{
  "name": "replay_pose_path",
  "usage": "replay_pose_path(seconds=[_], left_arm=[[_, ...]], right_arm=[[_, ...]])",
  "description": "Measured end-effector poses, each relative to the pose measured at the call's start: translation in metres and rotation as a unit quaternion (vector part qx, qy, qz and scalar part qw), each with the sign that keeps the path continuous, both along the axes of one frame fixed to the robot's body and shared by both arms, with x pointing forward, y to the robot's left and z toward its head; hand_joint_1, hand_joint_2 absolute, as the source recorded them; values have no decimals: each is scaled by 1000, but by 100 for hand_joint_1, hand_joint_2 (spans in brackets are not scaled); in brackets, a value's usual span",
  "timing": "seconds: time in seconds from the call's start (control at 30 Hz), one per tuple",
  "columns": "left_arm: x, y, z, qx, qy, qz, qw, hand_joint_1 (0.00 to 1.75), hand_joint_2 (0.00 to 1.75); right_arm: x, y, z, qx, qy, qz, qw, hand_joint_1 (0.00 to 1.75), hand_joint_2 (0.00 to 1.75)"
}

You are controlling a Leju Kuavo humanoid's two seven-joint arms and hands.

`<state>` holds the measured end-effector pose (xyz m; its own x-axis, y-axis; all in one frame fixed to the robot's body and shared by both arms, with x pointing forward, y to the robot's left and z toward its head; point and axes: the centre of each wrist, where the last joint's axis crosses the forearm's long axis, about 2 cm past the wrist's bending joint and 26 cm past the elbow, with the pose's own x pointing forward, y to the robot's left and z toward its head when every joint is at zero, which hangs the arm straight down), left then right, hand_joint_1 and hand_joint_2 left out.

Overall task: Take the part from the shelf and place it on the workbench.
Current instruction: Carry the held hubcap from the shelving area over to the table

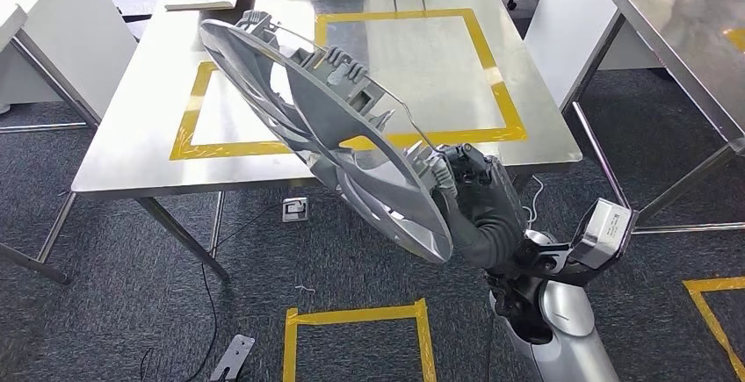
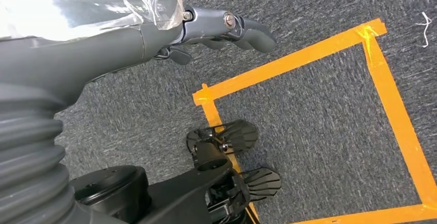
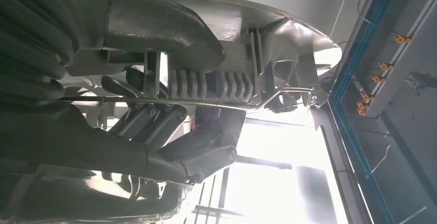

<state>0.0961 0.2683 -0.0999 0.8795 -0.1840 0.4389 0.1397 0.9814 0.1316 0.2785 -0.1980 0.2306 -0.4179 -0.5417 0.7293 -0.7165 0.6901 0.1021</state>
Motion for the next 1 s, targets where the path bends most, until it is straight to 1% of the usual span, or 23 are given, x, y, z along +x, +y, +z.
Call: replay_pose_path(seconds=[0.57,1.0], left_arm=[[-2,5,-1,3,3,3,1000,0,175],[-2,2,-1,0,3,2,1000,0,175]], right_arm=[[-2,1,-1,3,1,3,1000,175,175],[-4,-1,-4,1,2,3,1000,175,175]])
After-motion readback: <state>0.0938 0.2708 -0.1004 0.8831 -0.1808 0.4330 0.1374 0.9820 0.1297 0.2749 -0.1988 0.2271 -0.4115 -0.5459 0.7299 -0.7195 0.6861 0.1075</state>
